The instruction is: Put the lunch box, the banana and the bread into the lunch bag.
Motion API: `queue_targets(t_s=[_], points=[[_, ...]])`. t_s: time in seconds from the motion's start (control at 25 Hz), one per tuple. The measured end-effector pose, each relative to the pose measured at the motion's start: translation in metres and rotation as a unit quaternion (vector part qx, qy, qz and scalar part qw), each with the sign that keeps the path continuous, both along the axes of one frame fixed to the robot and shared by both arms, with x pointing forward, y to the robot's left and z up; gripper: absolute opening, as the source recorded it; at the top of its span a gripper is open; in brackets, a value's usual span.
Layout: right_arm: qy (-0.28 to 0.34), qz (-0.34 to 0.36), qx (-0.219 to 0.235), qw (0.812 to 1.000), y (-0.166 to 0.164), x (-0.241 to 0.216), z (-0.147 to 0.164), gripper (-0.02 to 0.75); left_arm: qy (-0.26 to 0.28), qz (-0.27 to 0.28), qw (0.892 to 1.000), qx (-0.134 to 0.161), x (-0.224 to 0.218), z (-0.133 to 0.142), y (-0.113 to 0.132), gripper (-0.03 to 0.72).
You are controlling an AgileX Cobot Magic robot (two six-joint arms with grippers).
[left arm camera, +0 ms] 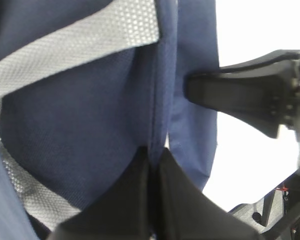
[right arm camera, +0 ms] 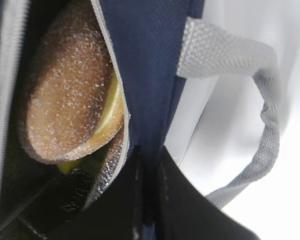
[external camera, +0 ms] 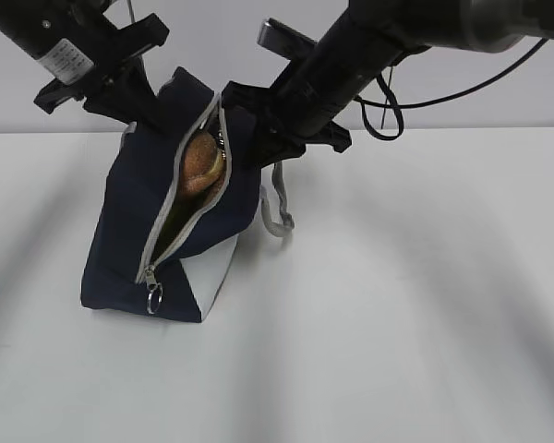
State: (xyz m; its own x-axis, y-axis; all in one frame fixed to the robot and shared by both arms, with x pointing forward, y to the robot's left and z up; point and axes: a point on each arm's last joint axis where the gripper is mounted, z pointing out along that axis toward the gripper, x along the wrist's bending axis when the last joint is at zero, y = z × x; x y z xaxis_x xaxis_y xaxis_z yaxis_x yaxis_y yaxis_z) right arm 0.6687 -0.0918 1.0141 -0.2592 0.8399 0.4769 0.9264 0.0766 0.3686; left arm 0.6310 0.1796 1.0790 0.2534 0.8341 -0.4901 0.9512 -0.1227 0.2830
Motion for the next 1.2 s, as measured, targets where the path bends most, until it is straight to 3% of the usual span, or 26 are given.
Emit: queue_targets(t_s=[0.12, 0.4, 0.6, 0.96, 1.2], points=[[-0.024, 0.002, 0.005, 1.0, -0.009, -0.003, 0.025, -0.006, 0.003, 0.001, 1.0, -0.018, 0.0, 0.002, -0.003, 0.0], [-0.08, -0.004, -0.015, 0.997, -0.047, -0.009, 0.085, -0.008, 0.007, -0.002, 0.995, -0.096, -0.002, 0.01, -0.017, 0.0], [-0.087, 0.004, -0.03, 0.996, -0.06, -0.013, 0.103, -0.008, -0.002, 0.01, 0.99, -0.138, 0.001, 0.013, -0.028, -0.001], [-0.073, 0.015, -0.055, 0.996, -0.063, -0.014, 0.098, -0.01, -0.01, 0.013, 0.99, -0.137, 0.002, 0.013, -0.031, -0.001], [-0.05, 0.013, -0.032, 0.998, -0.056, -0.005, 0.08, -0.01, -0.021, 0.013, 0.993, -0.111, 0.004, 0.01, -0.028, -0.001]])
